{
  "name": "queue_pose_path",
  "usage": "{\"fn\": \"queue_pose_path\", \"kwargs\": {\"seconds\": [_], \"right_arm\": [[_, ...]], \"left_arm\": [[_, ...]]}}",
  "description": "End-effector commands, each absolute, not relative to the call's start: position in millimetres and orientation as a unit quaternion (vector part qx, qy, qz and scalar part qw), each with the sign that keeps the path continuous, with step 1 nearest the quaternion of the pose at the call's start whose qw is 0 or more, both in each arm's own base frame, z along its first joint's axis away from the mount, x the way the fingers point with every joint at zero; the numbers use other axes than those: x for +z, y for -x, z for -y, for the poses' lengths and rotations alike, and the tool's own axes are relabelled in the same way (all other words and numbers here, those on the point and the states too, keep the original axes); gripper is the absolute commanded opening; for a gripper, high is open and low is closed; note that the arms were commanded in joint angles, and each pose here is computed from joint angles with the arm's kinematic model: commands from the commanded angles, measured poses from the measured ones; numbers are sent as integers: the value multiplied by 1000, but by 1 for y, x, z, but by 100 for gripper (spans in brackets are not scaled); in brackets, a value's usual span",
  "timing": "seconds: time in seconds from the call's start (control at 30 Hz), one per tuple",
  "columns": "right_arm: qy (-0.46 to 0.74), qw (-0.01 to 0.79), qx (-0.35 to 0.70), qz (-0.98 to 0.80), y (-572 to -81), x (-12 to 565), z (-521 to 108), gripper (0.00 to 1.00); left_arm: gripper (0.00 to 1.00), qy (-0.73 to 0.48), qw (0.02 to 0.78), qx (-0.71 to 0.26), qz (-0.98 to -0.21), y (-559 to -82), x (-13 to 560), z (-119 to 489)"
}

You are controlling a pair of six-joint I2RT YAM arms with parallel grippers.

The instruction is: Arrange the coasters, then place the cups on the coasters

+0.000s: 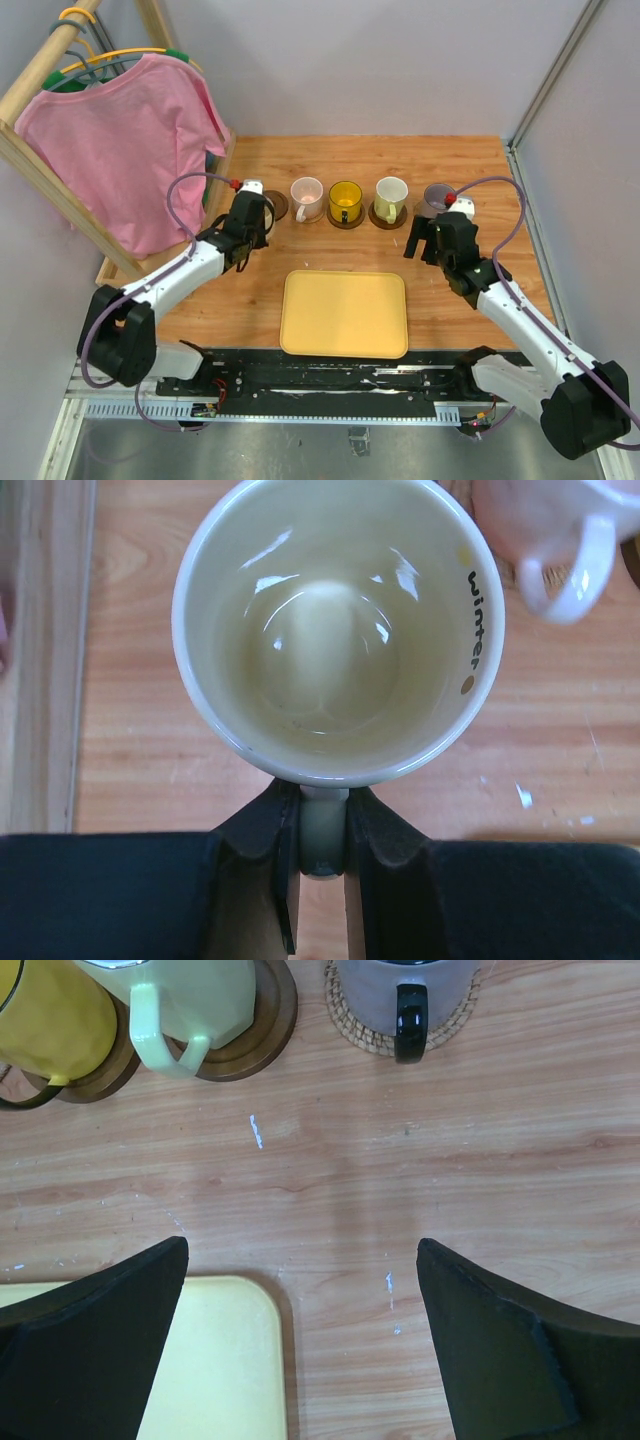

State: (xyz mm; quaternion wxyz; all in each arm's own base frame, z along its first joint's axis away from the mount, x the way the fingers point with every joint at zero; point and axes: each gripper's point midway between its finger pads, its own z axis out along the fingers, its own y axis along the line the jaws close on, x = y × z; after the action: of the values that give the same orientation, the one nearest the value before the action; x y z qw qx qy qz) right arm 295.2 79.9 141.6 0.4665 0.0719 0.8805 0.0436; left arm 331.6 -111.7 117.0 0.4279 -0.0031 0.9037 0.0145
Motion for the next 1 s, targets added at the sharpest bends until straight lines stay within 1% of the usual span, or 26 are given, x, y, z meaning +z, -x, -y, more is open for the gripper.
{"fn": "queue_pose_path", "kwargs": {"seconds": [0.0, 0.23, 0.4, 0.67, 0.97], "right_arm": [[-85, 483, 28, -871, -302, 153, -69, 98], [-84, 486, 29, -870, -306, 157, -70, 98], [-83, 489, 30, -868, -307, 160, -70, 98], [-82, 488, 32, -868, -309, 160, -71, 98], [-80, 483, 33, -872, -310, 156, -73, 99]], "left_arm": [[10, 7, 516, -20, -856, -392, 167, 117], [10, -1, 543, -14, -839, -435, 163, 112], [10, 7, 545, -24, -838, -457, 152, 110], [10, 7, 546, -33, -837, -477, 139, 109], [10, 10, 550, -43, -834, -487, 133, 112]]}}
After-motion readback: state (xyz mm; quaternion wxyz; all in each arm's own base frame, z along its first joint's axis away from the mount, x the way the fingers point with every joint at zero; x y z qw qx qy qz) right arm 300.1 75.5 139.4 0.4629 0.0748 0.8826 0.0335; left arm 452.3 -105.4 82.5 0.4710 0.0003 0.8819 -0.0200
